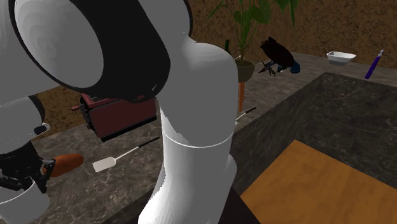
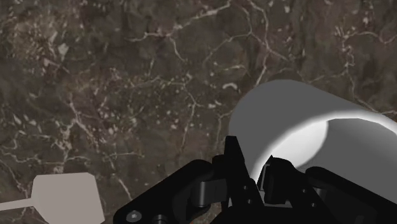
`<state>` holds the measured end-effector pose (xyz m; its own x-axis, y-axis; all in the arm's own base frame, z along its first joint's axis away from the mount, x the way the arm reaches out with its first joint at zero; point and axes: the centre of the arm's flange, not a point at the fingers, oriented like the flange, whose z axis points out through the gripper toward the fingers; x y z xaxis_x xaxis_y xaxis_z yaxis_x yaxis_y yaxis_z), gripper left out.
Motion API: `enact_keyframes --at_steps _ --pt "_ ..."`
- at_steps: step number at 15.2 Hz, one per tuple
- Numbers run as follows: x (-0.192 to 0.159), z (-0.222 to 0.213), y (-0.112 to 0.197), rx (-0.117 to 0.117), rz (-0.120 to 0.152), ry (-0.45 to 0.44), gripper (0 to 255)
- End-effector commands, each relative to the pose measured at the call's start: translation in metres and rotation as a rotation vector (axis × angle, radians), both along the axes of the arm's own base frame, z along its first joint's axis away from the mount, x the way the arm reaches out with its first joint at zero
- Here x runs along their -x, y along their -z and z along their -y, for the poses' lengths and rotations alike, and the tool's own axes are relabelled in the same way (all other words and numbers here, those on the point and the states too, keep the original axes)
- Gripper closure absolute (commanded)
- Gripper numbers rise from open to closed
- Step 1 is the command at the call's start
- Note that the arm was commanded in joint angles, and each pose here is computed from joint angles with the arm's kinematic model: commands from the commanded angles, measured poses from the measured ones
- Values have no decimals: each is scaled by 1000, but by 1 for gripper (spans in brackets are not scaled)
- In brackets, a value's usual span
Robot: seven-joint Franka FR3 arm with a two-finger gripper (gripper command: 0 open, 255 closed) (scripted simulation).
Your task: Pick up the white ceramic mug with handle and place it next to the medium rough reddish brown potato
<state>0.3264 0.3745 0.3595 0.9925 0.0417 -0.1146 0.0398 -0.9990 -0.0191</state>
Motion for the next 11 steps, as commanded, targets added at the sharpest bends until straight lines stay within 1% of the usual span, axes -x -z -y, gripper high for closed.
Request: enact_keyframes --at_steps 1,6,7,11 --pt "0 0 1 -1 1 0 255" --pt "0 0 1 -1 1 0 255" --pt "0 0 1 -1 1 0 0" --pt "0 0 1 -1 1 0 0"
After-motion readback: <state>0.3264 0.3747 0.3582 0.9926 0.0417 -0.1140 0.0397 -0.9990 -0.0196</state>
